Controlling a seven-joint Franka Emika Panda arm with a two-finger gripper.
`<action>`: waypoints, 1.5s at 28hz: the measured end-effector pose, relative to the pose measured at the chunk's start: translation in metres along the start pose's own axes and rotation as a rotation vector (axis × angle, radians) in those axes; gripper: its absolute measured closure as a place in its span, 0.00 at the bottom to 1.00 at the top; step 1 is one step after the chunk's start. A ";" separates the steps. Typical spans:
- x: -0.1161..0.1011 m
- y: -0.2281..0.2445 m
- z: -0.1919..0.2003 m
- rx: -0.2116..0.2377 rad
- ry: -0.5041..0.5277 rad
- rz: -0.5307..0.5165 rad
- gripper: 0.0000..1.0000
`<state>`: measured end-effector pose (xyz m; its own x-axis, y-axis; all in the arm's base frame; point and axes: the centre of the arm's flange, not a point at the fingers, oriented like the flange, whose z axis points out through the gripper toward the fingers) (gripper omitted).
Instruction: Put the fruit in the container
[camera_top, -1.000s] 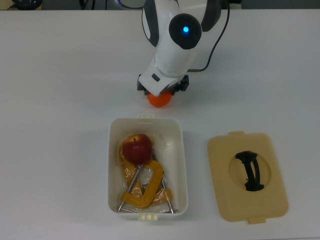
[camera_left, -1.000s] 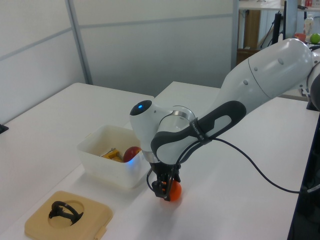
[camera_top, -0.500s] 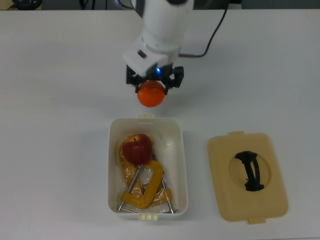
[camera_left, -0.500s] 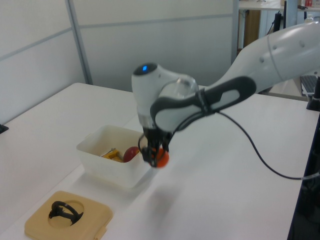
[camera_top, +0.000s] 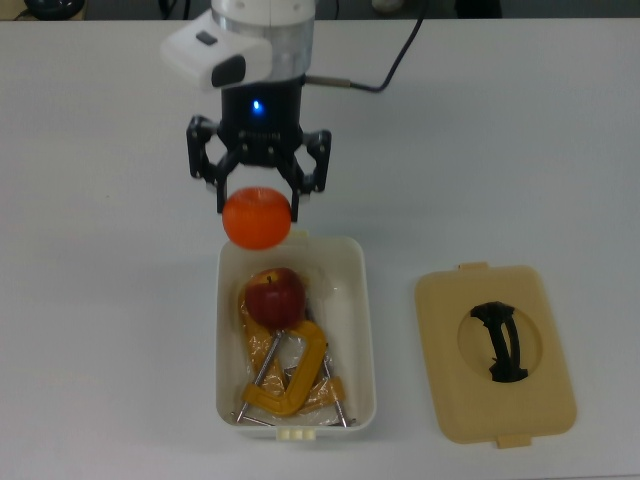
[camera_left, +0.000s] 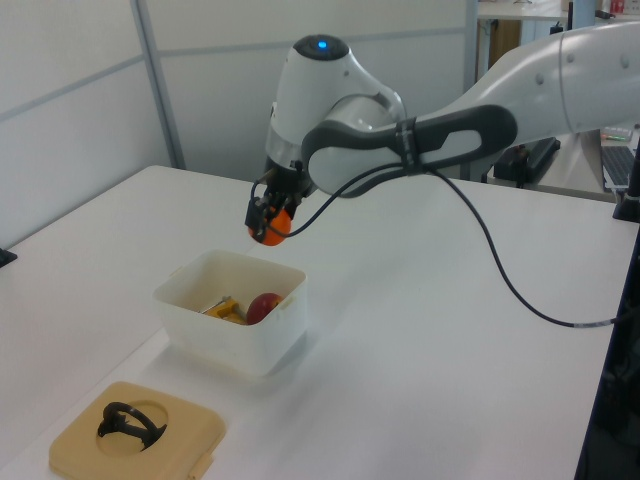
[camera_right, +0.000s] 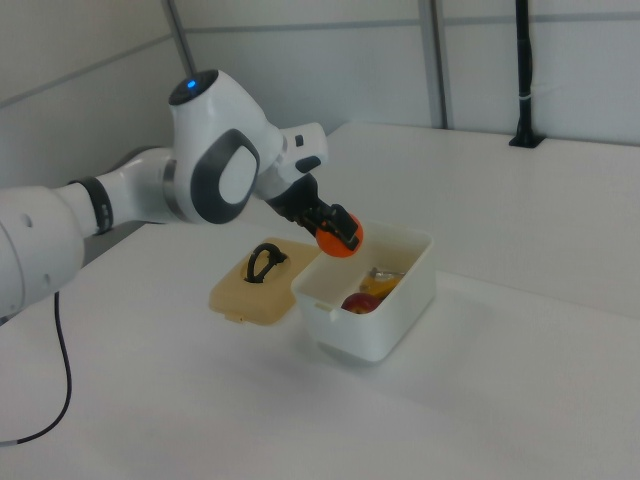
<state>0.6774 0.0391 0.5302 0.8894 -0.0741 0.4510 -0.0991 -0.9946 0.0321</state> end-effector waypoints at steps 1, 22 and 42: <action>0.000 -0.001 0.007 0.004 0.007 -0.001 0.19; -0.009 0.008 0.036 -0.031 -0.128 0.053 0.00; -0.057 0.055 -0.082 -0.092 -0.519 0.050 0.00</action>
<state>0.5841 -0.0052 0.5794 0.9842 -0.1712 -0.0460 -0.1653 -0.9801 0.1099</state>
